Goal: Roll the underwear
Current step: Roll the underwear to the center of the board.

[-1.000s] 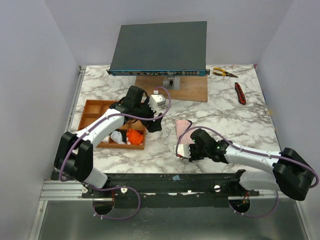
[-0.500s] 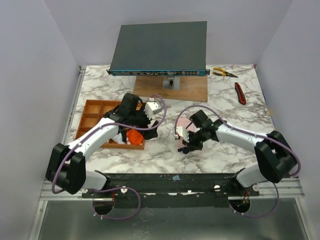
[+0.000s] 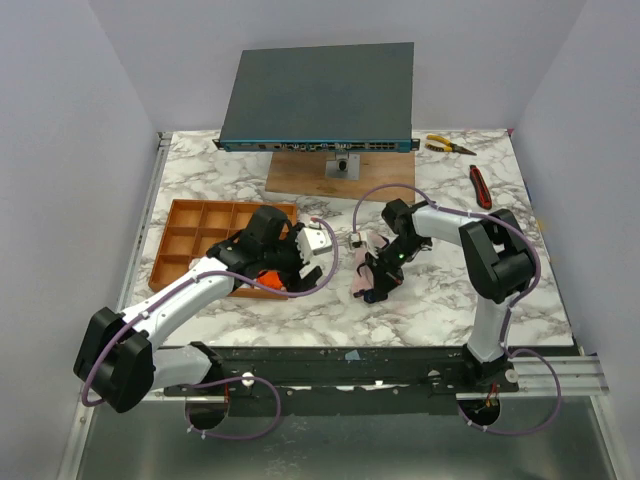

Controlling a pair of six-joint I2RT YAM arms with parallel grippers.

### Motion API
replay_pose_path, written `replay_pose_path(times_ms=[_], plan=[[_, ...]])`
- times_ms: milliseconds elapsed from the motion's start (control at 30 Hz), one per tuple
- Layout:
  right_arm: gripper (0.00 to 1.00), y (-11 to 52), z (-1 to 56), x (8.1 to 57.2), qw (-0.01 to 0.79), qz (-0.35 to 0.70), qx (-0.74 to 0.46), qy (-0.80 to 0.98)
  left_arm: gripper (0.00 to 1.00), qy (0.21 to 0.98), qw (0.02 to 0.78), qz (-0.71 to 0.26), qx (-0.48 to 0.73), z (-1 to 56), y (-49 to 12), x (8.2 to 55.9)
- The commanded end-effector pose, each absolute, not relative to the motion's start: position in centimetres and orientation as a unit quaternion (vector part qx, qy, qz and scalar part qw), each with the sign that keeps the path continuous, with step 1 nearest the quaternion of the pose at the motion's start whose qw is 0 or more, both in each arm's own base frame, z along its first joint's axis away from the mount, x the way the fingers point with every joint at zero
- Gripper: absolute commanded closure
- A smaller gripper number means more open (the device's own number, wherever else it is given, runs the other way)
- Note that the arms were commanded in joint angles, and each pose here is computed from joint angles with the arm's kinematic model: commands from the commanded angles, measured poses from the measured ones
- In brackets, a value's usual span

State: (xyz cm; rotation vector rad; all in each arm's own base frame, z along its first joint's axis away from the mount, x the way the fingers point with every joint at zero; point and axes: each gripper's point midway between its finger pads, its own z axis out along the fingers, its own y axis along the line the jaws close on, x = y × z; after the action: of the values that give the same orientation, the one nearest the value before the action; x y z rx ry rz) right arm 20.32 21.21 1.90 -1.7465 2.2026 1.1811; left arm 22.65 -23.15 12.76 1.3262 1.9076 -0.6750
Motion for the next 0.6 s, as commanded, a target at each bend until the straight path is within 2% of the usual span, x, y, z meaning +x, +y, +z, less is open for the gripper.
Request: replay_pose_path(times_ms=[0,333,567], plan=[[0.99,20.9,2.2,18.1,-0.018,0.443,-0.539,0.717,0.16,0.704,0.363,-0.232,0.565,12.7,-25.0,22.3],[0.99,21.0,1.7,17.9,-0.079,0.479,-0.468,0.738,0.17,0.65,0.375,-0.193,0.633,11.0,-29.8,20.1],[0.99,20.8,0.7,18.3,-0.102,0.479,-0.44,0.753,0.23,0.599,0.384,-0.178,0.679,9.6,-33.0,17.9]])
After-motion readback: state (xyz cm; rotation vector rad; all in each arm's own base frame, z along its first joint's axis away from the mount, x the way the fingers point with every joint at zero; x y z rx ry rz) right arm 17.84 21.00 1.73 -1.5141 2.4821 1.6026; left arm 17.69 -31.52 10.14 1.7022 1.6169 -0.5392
